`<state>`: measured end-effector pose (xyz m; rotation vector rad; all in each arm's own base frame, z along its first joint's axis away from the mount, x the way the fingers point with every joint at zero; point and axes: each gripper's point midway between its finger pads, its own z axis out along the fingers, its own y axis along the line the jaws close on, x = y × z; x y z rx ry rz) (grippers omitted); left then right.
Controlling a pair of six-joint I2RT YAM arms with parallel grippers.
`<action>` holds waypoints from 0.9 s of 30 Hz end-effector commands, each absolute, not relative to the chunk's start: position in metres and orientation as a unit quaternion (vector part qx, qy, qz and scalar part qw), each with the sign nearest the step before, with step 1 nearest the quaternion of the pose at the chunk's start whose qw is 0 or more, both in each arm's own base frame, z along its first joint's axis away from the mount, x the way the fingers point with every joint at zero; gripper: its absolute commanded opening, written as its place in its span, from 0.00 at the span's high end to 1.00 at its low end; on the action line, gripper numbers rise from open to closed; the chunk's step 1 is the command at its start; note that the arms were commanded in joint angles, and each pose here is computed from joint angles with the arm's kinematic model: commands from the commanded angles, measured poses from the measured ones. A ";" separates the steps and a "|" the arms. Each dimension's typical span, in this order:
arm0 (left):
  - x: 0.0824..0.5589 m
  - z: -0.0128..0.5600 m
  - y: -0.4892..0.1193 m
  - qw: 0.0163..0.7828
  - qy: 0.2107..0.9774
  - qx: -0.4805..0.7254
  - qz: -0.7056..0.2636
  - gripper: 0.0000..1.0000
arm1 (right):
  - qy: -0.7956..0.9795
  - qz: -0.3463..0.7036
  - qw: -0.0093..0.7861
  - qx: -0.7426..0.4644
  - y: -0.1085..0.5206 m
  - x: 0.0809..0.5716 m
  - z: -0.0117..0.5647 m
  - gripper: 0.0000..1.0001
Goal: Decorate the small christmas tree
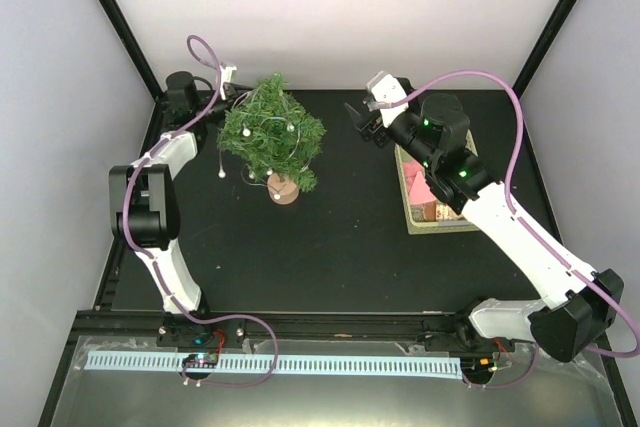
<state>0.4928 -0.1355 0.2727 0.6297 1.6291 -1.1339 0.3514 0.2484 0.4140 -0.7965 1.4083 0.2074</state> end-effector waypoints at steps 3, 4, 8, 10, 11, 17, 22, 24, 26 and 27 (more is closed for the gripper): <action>0.476 0.292 -0.141 0.504 0.663 0.297 -0.467 0.78 | 0.620 0.103 0.697 -0.346 0.245 0.346 0.422 0.19; 0.477 0.292 -0.139 0.506 0.670 0.291 -0.459 0.77 | 0.621 0.105 0.695 -0.347 0.245 0.345 0.420 0.19; 0.486 0.291 -0.119 0.527 0.704 0.251 -0.405 0.71 | 0.624 0.108 0.690 -0.349 0.244 0.342 0.414 0.19; 0.491 0.293 -0.105 0.541 0.716 0.220 -0.382 0.68 | 0.627 0.111 0.686 -0.352 0.244 0.340 0.408 0.19; 0.495 0.294 -0.096 0.550 0.724 0.197 -0.367 0.63 | 0.629 0.113 0.684 -0.352 0.244 0.339 0.405 0.19; 0.492 0.307 -0.077 0.564 0.734 0.147 -0.349 0.51 | 0.644 0.144 0.666 -0.348 0.249 0.337 0.380 0.20; 0.491 0.321 -0.060 0.570 0.748 0.098 -0.327 0.49 | 0.674 0.173 0.636 -0.335 0.254 0.339 0.356 0.20; 0.491 0.328 -0.048 0.576 0.753 0.062 -0.313 0.48 | 0.685 0.184 0.622 -0.333 0.257 0.340 0.346 0.20; 0.490 0.332 -0.034 0.577 0.760 0.026 -0.297 0.45 | 0.695 0.189 0.612 -0.326 0.258 0.341 0.337 0.21; 0.490 0.333 -0.023 0.580 0.766 -0.004 -0.277 0.43 | 0.700 0.191 0.609 -0.321 0.258 0.343 0.334 0.21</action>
